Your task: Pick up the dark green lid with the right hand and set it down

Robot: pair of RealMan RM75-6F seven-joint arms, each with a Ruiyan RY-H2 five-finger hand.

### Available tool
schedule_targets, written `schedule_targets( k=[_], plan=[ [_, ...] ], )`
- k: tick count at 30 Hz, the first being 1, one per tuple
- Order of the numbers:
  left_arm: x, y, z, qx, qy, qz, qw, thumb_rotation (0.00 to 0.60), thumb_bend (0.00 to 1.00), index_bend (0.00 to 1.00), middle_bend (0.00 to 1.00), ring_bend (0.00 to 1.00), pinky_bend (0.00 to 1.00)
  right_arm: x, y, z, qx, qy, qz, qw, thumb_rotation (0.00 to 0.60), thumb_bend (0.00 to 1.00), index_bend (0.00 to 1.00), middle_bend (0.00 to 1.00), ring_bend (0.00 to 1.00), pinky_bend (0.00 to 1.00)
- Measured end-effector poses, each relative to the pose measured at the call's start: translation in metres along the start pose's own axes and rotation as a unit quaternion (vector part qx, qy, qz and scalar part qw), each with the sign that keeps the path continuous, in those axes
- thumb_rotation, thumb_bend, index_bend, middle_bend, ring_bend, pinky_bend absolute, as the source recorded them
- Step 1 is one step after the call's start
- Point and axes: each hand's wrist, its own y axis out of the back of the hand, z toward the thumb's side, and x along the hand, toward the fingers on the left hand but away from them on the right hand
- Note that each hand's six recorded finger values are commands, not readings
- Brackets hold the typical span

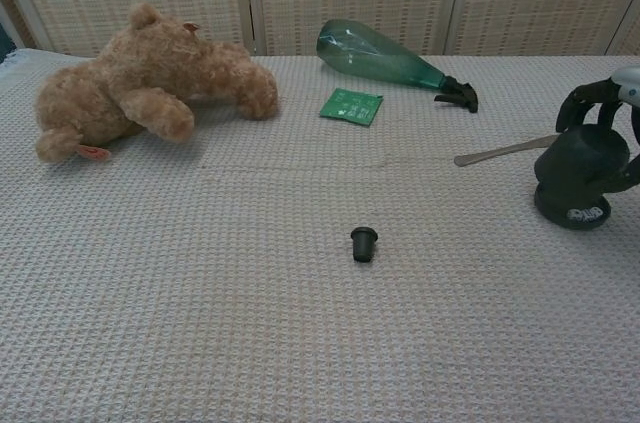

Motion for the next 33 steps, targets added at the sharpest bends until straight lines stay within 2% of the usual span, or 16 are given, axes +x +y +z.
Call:
schedule_targets(
  k=[4, 7, 13, 16, 19, 23, 26, 28, 31, 33],
  plan=[
    [0.0, 0.001, 0.0, -0.001, -0.001, 0.002, 1.0, 0.6, 0.53, 0.49, 0.1, 0.1, 0.31, 0.022, 0.008, -0.006, 0.0, 0.001, 0.002, 1.0, 0.6, 0.09, 0.37, 0.4, 0.5, 0.57],
    [0.0, 0.001, 0.0, -0.002, -0.001, 0.002, 1.0, 0.6, 0.53, 0.49, 0.1, 0.1, 0.31, 0.04, 0.008, -0.018, 0.019, -0.011, 0.027, 0.9994, 0.6, 0.09, 0.37, 0.4, 0.5, 0.57],
    [0.0, -0.001, 0.001, -0.001, -0.001, -0.001, 1.0, 0.6, 0.54, 0.49, 0.1, 0.1, 0.31, 0.064, -0.01, -0.039, 0.052, -0.039, 0.101, 0.9927, 0.6, 0.09, 0.36, 0.4, 0.47, 0.57],
    [0.0, -0.001, 0.001, 0.0, -0.002, -0.002, 1.0, 0.6, 0.53, 0.49, 0.1, 0.1, 0.31, 0.068, -0.019, -0.043, 0.057, -0.043, 0.13, 0.9889, 0.6, 0.09, 0.3, 0.38, 0.39, 0.57],
    [0.001, -0.001, 0.001, -0.001, -0.001, -0.002, 1.0, 0.6, 0.53, 0.49, 0.1, 0.1, 0.31, 0.071, -0.026, -0.047, 0.061, -0.046, 0.16, 0.9842, 0.6, 0.09, 0.2, 0.27, 0.25, 0.51],
    [0.001, 0.0, 0.0, -0.003, -0.001, -0.002, 1.0, 0.6, 0.54, 0.49, 0.1, 0.1, 0.31, 0.075, -0.028, -0.053, 0.067, -0.048, 0.19, 0.9783, 0.6, 0.09, 0.02, 0.06, 0.04, 0.29],
    [0.001, 0.0, 0.0, -0.004, -0.001, -0.001, 1.0, 0.6, 0.53, 0.49, 0.1, 0.1, 0.31, 0.078, -0.022, -0.051, 0.064, -0.041, 0.189, 0.9791, 0.6, 0.09, 0.0, 0.0, 0.0, 0.18],
    [0.001, 0.0, -0.001, -0.005, -0.001, -0.001, 1.0, 0.6, 0.53, 0.49, 0.1, 0.1, 0.31, 0.08, -0.018, -0.048, 0.06, -0.034, 0.18, 0.9813, 0.6, 0.09, 0.0, 0.0, 0.0, 0.16],
    [0.002, 0.0, -0.001, -0.005, -0.001, 0.0, 1.0, 0.6, 0.53, 0.49, 0.1, 0.1, 0.31, 0.086, -0.005, -0.045, 0.051, -0.025, 0.147, 0.9875, 0.6, 0.09, 0.0, 0.0, 0.0, 0.15],
    [0.002, 0.0, -0.001, -0.005, -0.001, -0.001, 1.0, 0.6, 0.53, 0.49, 0.1, 0.1, 0.31, 0.092, 0.006, -0.046, 0.045, -0.027, 0.111, 0.9924, 0.6, 0.09, 0.0, 0.0, 0.0, 0.15]
  ],
)
